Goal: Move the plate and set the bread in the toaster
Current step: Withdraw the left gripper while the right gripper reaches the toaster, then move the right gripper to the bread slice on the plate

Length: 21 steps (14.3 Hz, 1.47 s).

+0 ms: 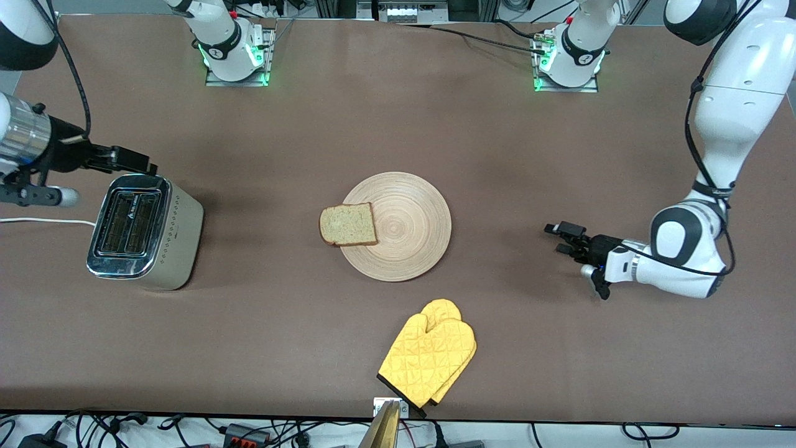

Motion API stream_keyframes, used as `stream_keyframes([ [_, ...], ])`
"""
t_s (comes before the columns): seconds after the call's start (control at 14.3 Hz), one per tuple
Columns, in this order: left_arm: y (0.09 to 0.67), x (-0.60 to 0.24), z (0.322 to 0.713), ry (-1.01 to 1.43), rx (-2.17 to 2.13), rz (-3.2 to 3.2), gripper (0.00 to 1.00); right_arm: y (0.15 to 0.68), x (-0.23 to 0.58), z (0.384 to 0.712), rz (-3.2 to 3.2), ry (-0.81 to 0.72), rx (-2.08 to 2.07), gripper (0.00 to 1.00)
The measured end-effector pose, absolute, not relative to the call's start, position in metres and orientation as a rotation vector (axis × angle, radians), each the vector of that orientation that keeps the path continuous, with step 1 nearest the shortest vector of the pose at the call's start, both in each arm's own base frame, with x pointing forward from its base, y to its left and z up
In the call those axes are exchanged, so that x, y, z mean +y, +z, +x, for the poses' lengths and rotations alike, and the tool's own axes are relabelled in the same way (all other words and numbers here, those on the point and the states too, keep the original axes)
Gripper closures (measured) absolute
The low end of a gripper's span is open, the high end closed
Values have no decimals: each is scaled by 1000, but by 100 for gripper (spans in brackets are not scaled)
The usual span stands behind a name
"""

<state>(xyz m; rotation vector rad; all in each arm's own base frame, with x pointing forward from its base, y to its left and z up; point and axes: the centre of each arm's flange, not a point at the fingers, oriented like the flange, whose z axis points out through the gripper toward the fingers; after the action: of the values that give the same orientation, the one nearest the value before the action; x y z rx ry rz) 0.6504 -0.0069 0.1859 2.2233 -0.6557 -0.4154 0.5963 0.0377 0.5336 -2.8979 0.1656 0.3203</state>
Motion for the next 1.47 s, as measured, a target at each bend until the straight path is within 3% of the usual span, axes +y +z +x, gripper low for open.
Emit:
stream_keyframes([
  [0.35, 266, 30, 660, -698, -647, 2421, 0, 450, 64, 630, -2721, 422, 205, 0],
  [0.7, 392, 11, 654, -774, -387, 2757, 0, 384, 167, 636, -2731, 351, 232, 0],
  [1.12, 532, -19, 631, -485, -58, 3028, 0, 301, 218, 601, -2788, 183, 266, 0],
  [1.47, 585, 13, 597, -103, 117, 3147, 0, 245, 230, 585, -2651, 263, 405, 0],
])
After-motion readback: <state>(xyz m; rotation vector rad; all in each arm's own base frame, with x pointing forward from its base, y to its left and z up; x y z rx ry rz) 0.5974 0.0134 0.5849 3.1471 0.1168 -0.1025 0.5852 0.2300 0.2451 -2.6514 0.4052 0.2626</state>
